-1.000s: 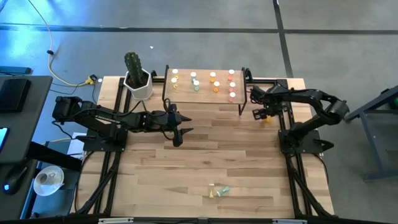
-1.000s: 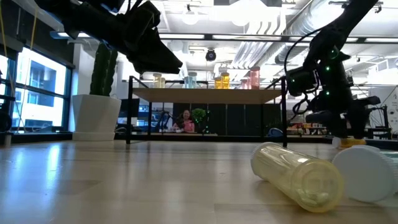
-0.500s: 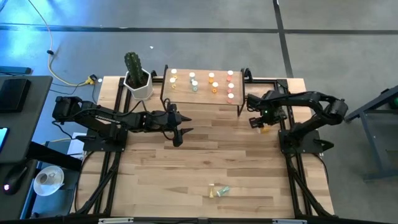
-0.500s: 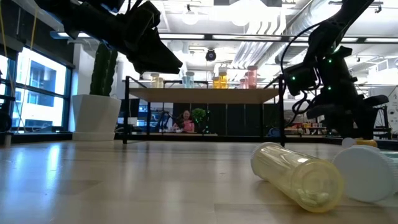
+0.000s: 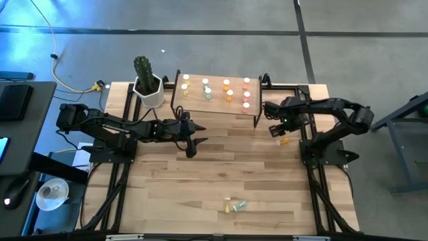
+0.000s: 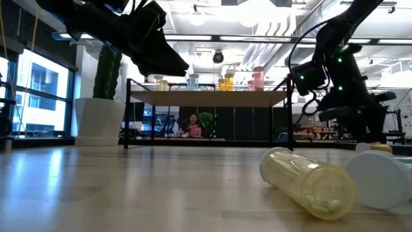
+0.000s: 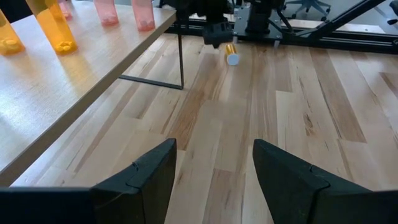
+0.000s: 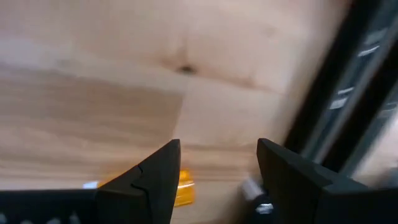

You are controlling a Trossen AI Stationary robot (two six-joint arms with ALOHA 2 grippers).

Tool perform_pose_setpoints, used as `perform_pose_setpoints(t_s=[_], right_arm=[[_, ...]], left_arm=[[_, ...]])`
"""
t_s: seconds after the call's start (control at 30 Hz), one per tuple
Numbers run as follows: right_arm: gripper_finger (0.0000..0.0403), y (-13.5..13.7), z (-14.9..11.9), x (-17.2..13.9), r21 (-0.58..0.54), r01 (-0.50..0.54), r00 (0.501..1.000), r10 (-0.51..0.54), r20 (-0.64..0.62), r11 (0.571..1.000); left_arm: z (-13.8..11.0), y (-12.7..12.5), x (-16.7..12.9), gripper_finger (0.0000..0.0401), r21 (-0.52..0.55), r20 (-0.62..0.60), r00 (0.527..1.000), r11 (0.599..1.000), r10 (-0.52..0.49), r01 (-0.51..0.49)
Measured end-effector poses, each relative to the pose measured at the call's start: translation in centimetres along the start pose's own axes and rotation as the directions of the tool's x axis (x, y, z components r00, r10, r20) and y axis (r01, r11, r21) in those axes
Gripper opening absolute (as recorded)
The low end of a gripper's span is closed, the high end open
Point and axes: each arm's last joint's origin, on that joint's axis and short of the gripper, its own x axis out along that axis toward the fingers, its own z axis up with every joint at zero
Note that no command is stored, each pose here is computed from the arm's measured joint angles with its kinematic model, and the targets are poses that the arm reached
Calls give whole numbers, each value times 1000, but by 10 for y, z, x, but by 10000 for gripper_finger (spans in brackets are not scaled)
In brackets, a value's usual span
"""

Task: Pick and place medicine bottles onto shelf by color
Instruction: Put the orange pill bottle on the shelf aligned with the other orange pill bottles

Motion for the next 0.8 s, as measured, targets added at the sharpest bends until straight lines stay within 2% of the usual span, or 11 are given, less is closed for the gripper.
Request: perform_pose_setpoints(t_s=[0.23, 0.43, 0.6, 0.8], right_arm=[[204, -6, 10, -38, -29, 108, 993, -106, 53, 994], [204, -17, 2, -74, -37, 175, 976, -169, 139, 984], [204, -35, -14, -93, -34, 100, 964, -88, 251, 994], [204, -47, -38, -96, -224, -17, 957, 80, 278, 974]], left_arm=[[0, 0, 0, 204, 0, -1, 1000, 1000, 0, 0], [-1, 0, 0, 204, 2, -7, 1000, 1000, 1, -1], [-1, 0, 0, 204, 2, -7, 1000, 1000, 0, 0], [-1, 0, 0, 205, 2, -7, 1000, 1000, 0, 0]])
